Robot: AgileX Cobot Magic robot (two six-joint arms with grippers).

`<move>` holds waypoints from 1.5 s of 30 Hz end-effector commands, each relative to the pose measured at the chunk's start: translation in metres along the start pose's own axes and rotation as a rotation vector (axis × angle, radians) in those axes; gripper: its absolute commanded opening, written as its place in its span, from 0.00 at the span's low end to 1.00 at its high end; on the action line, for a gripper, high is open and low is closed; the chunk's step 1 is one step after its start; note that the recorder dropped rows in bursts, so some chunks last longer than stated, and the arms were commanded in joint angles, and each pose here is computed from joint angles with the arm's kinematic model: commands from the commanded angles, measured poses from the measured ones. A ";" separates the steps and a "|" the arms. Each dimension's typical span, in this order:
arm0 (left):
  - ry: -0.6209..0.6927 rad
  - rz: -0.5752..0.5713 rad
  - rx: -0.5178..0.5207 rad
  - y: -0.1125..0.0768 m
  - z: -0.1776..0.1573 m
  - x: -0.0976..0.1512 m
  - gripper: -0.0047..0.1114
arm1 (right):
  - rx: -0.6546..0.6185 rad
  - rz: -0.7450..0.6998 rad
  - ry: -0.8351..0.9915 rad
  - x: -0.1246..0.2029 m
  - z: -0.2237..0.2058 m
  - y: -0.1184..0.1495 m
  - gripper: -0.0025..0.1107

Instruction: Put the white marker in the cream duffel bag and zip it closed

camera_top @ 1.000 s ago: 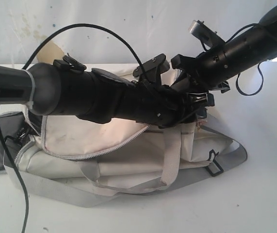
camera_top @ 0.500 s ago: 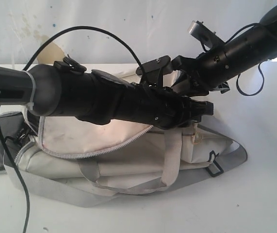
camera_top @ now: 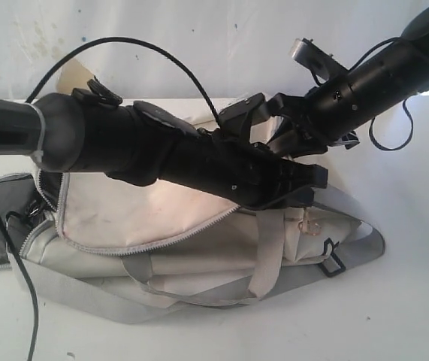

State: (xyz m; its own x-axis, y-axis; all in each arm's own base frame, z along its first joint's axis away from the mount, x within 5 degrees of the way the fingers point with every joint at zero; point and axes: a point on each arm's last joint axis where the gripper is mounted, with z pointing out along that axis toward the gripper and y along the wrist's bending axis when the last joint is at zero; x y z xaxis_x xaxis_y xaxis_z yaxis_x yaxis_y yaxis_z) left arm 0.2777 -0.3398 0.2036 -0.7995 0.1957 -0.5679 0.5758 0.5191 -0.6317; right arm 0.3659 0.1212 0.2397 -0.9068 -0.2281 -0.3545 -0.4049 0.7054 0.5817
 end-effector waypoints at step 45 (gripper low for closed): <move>0.603 0.030 -0.529 0.068 -0.177 -0.007 0.04 | 0.192 0.056 -0.061 -0.004 -0.003 -0.017 0.02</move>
State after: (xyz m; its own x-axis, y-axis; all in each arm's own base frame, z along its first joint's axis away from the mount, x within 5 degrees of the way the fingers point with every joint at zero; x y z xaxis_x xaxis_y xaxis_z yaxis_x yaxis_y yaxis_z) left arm 0.2910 -0.1809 0.2494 -0.8187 0.5582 -0.1346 0.5726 0.7760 -0.2646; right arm 0.3721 0.1147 0.2326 -0.9276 -0.1548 -0.3400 -0.3191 0.8015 0.5057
